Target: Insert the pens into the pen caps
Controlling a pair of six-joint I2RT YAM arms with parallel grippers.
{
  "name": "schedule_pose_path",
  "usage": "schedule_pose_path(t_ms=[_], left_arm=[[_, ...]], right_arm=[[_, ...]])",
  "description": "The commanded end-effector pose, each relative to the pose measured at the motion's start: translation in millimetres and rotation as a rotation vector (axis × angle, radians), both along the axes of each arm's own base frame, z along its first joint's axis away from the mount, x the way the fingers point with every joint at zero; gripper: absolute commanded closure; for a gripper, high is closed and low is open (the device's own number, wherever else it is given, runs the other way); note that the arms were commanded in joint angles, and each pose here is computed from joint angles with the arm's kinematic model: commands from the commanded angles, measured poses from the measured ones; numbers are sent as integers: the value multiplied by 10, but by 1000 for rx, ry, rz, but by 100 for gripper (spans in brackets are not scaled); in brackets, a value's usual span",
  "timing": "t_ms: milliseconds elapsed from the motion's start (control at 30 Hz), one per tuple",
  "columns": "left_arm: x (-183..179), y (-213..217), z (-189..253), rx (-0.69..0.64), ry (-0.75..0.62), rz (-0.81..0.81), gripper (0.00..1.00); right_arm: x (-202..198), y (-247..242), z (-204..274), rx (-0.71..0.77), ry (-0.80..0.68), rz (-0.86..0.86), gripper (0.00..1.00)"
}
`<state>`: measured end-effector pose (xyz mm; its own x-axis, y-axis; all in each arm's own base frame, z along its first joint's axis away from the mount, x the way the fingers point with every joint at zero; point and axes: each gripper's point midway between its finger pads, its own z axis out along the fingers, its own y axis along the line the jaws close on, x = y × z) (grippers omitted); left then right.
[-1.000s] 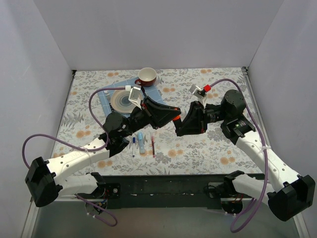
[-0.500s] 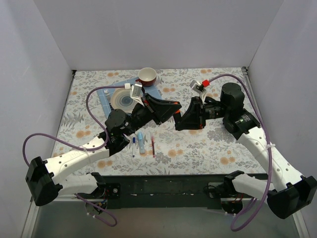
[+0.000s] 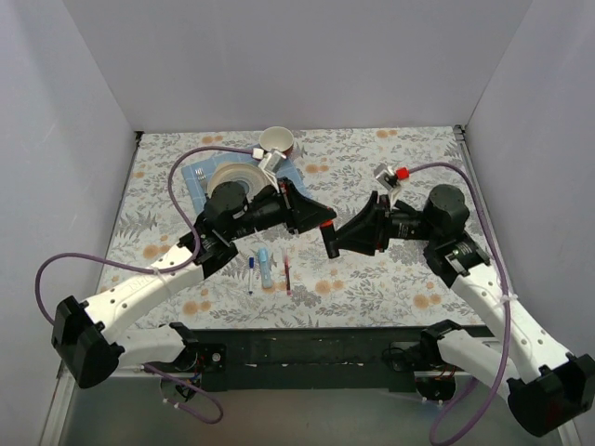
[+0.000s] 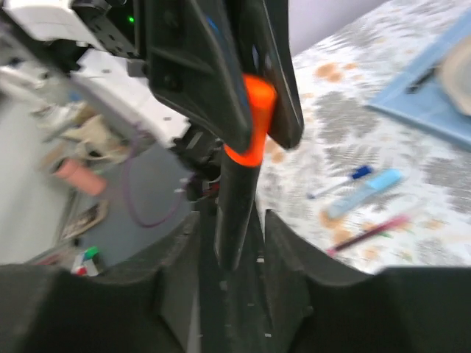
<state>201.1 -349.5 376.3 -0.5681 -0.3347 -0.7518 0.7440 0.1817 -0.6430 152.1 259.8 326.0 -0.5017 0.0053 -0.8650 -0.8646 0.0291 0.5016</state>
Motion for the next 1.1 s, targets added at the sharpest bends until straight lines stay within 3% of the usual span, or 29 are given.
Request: schedule_pose_path(t_ms=[0, 33, 133, 200, 233, 333, 733, 1067], left_arm=[[-115, 60, -1037, 307, 321, -138, 100], [-35, 58, -1060, 319, 330, -110, 100], [246, 86, -1396, 390, 395, 17, 100], [348, 116, -1626, 420, 441, 85, 100], [427, 135, -1824, 434, 474, 132, 100], [551, 173, -2234, 492, 547, 213, 100], [712, 359, -3015, 645, 687, 382, 99], [742, 317, -3257, 681, 708, 369, 77]], right_arm=[[46, -236, 148, 124, -181, -214, 46], [26, -276, -20, 84, -129, -242, 39], [-66, -426, -308, 16, -74, -328, 31], [-110, -500, -262, 29, -96, -372, 27], [-97, -530, -298, 20, -75, -401, 18], [-81, -584, -246, 24, -79, -447, 14], [2, -514, -458, -6, 6, -430, 14], [34, -616, -384, -41, -35, -497, 14]])
